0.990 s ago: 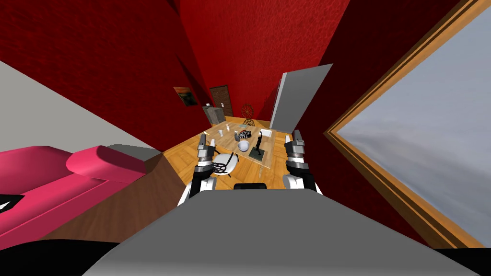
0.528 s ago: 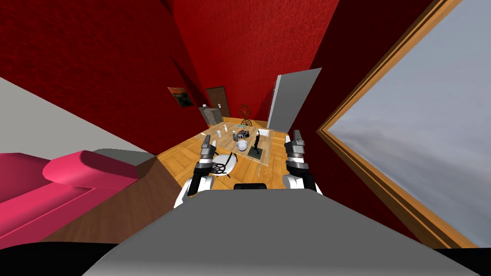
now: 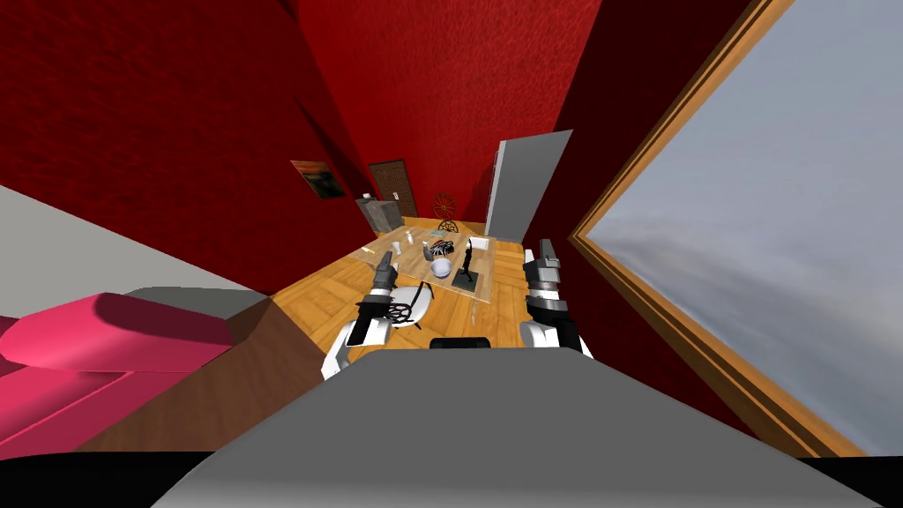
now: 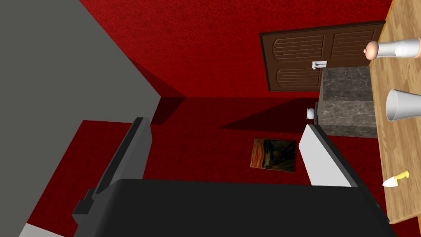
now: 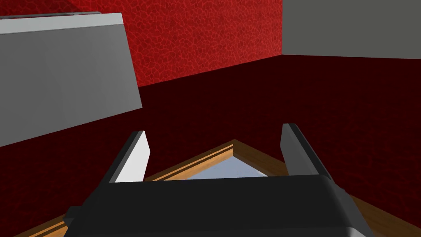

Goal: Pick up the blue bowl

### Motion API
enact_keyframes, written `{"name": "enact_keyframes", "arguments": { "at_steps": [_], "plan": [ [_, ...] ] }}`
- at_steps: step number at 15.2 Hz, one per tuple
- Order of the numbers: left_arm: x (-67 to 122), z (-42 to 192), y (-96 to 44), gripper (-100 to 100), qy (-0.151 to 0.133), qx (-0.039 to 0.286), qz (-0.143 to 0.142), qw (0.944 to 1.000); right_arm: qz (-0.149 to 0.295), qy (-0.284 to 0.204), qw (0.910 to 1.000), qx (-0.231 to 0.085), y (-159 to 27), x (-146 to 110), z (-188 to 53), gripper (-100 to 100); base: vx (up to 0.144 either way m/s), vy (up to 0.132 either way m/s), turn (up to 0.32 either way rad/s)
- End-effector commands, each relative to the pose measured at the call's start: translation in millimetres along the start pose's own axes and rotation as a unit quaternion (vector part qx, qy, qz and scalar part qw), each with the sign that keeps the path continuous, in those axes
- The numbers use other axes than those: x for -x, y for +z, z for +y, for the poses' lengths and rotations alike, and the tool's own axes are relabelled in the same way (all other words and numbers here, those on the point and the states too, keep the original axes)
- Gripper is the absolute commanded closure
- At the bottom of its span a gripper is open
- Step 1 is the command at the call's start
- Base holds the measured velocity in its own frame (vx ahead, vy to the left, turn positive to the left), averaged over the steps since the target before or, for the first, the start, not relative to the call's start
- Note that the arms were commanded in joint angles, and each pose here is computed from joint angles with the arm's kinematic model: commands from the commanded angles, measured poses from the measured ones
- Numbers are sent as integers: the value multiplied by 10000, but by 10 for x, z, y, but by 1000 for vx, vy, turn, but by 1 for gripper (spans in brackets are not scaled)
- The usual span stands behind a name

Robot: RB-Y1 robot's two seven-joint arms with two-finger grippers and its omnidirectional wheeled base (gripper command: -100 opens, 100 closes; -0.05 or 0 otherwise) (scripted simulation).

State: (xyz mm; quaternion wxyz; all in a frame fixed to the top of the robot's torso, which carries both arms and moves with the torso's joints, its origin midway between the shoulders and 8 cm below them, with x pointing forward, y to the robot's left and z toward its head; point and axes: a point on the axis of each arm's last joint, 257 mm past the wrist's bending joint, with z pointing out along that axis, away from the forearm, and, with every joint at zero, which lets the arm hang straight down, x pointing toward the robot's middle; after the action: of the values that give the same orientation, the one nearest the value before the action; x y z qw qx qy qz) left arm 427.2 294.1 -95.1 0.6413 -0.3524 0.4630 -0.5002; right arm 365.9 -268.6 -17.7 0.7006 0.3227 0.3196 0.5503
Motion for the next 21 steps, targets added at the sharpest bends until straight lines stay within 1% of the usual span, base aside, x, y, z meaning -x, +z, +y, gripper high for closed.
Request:
{"name": "enact_keyframes", "arguments": {
  "at_steps": [1, 2, 3, 4, 5, 7, 8, 9, 10, 11, 13, 14, 16, 17, 19, 20, 21],
  "plan": [
    [22, 85, 8, -100, 37, 148, -5, 9999, 0, 0, 10000, 0, 0, 0, 0, 0, -6, 3, -62],
    [73, 223, 50, -100, 130, 345, -13, 9993, 0, 0, 10000, 0, 0, 0, 0, 0, -5, 2, -114],
    [77, 266, 47, -100, 131, 429, -20, 9990, 0, 0, 10000, 0, 0, 0, 0, 0, -6, 3, -121],
    [78, 267, 47, -100, 131, 431, -20, 9990, 0, 0, 10000, 0, 0, 0, 0, 0, -4, 3, -50],
    [136, 404, 85, -100, 221, 629, -38, 9978, 0, 0, 10000, 0, 0, 0, 0, 0, -3, -1, -140],
    [141, 454, 79, -100, 221, 727, -47, 9971, 0, 0, 10000, 0, 0, 0, 0, 0, -3, 2, -96],
    [205, 578, 116, -100, 306, 902, -73, 9954, 0, 0, 10000, 0, 0, 0, 0, 0, -2, 0, -109],
    [211, 629, 106, -100, 306, 1002, -81, 9945, 0, 0, 10000, 0, 0, 0, 0, 0, -2, 0, -145],
    [213, 644, 103, -100, 306, 1032, -84, 9942, 0, 0, 10000, 0, 0, 0, 0, 0, -1, 2, -64],
    [281, 755, 140, -100, 385, 1186, -116, 9921, 0, 0, 10000, 0, 0, 0, 0, 0, 0, -2, -139],
    [291, 835, 119, -100, 384, 1346, -130, 9901, 0, 0, 10000, 0, 0, 0, 0, 0, 1, 1, -101],
    [363, 940, 154, -100, 457, 1490, -169, 9876, 0, 0, 10000, 0, 0, 0, 0, 0, 3, -2, -135],
    [375, 1027, 125, -100, 455, 1666, -185, 9848, 0, 0, 10000, 0, 0, 0, 0, 0, 3, 0, -98],
    [449, 1123, 159, -100, 519, 1800, -228, 9820, 0, 0, 10000, 0, 0, 0, 0, 0, 4, -3, -145],
    [462, 1216, 121, -100, 516, 1992, -246, 9783, 0, 0, 10000, 0, 0, 0, 0, 0, 4, 0, -100],
    [538, 1313, 149, -100, 572, 2133, -295, 9749, 0, 0, 10000, 0, 0, 0, 0, 0, 5, -3, -164],
    [544, 1357, 129, -100, 570, 2225, -303, 9728, 0, 0, 10000, 0, 0, 0, 0, 0, 6, -2, -174]
  ]
}}
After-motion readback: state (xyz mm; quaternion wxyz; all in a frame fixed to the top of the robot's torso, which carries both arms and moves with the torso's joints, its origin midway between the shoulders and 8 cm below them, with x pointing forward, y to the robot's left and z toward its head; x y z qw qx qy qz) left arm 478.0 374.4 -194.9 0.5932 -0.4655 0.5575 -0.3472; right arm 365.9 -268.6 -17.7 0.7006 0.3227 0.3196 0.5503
